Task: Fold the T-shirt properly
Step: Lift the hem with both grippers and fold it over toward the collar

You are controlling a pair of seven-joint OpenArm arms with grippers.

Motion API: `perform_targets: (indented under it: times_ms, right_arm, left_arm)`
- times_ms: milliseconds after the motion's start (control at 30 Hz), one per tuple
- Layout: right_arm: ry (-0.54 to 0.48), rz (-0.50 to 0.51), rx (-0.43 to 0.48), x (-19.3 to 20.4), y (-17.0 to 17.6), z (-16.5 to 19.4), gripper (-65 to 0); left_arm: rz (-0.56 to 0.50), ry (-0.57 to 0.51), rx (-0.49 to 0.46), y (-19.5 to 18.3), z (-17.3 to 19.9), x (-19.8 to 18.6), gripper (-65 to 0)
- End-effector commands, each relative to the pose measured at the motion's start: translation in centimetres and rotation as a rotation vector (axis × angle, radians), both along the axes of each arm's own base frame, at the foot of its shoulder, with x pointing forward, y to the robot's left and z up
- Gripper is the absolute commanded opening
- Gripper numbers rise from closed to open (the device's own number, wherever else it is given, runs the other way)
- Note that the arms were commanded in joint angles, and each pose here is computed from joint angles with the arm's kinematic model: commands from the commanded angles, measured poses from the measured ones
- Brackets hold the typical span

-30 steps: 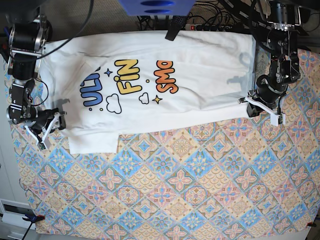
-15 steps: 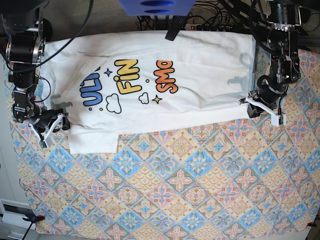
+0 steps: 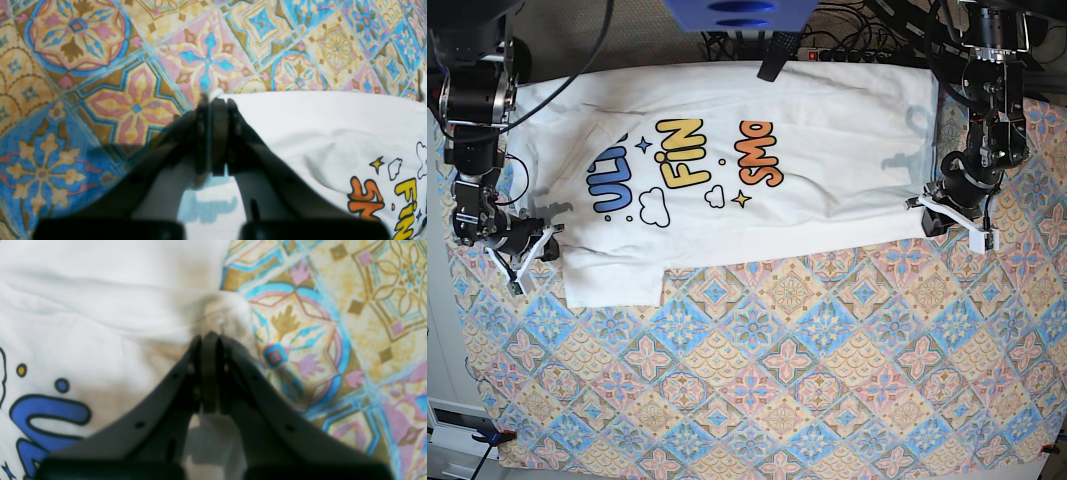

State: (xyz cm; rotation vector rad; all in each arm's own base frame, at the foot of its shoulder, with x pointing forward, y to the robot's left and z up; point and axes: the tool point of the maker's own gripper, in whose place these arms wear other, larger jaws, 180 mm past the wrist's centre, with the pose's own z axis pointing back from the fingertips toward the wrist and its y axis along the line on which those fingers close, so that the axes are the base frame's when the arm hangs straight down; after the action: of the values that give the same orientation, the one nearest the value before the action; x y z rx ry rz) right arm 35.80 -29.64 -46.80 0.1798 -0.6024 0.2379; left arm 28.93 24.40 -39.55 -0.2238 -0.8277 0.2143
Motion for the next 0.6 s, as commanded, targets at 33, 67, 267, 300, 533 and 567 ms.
perform_targets:
  times_ms: [33, 67, 267, 300, 533, 567]
  right_arm:
    - [-0.097, -0.010, -0.021, 2.7, -1.4, 3.6, -64.4]
    - [-0.109, -0.016, -0.030, 3.0, -1.8, 4.3, -64.4]
    - [-0.143, -0.056, -0.125, 1.2, -4.6, 7.7, -64.4]
    - [-0.146, -0.051, -0.148, 0.7, -4.7, 8.1, -64.4]
    - [-0.125, -0.049, -0.276, -4.3, -6.5, 9.7, -64.4]
    - [-0.119, -0.059, -0.290, -5.1, -6.9, 9.8, -64.4]
  left_arm:
    - [-0.001, -0.054, 0.011, 0.4, 1.5, 1.1, -65.0]
    - [-0.001, -0.060, 0.009, 0.4, 1.7, 1.4, -65.0]
    - [0.001, -0.069, 0.013, 0.6, 2.0, 1.7, -65.0]
    - [0.001, -0.069, 0.013, 0.6, 2.0, 1.7, -65.0]
    - [-0.003, -0.064, 0.013, 0.5, 1.8, 1.5, -65.0]
    - [-0.005, -0.065, 0.014, 0.4, 1.9, 1.5, -65.0]
